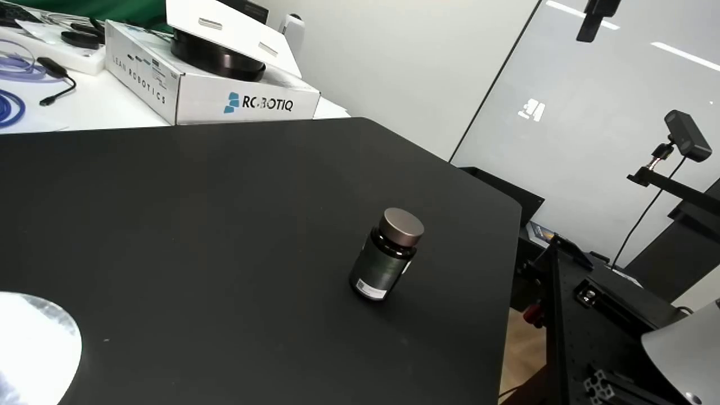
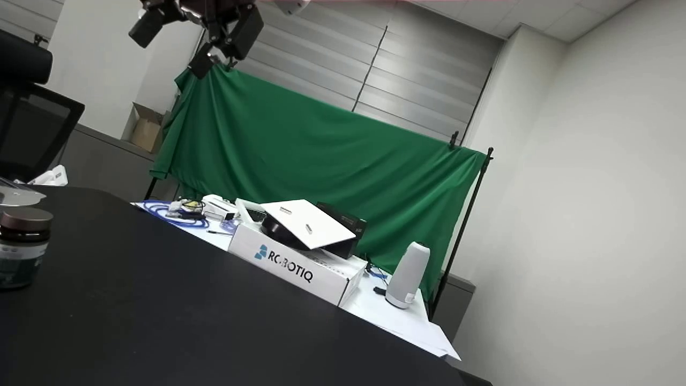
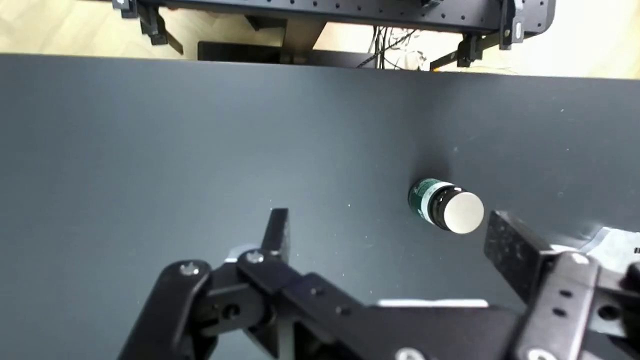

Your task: Pick up the vial and move it to the left, bring it back and put it down again, pick it up and move it forward

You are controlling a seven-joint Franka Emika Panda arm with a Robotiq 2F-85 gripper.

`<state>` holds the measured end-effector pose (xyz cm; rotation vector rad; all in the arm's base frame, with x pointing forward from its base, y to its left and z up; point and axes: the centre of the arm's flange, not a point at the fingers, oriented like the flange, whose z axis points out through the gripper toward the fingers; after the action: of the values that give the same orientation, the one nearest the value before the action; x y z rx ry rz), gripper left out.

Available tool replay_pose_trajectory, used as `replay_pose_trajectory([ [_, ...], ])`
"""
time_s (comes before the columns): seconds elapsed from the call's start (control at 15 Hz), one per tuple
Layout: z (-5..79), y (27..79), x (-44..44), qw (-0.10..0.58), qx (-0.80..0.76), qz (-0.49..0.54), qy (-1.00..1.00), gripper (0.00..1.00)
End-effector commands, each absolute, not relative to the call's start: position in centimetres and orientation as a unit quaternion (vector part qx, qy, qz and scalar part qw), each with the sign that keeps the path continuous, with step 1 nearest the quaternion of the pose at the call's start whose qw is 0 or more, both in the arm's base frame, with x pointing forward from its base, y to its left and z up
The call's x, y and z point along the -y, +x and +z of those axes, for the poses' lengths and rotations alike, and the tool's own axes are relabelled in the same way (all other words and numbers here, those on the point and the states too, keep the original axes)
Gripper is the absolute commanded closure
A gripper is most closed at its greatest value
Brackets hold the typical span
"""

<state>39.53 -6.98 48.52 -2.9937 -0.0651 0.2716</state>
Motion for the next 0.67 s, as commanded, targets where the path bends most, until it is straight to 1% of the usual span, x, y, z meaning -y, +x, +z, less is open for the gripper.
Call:
replay_pose_trajectory([
  [0.0, 46.8, 40.5, 2.2, 0.045, 0.05, 0.039, -0.997, 0.0],
  [0.33, 42.3, 40.5, -5.3, 0.024, 0.102, 0.01, -0.994, 0.0],
  [0.6, 37.2, 40.0, -8.2, 0.023, 0.15, -0.007, -0.988, 0.0],
])
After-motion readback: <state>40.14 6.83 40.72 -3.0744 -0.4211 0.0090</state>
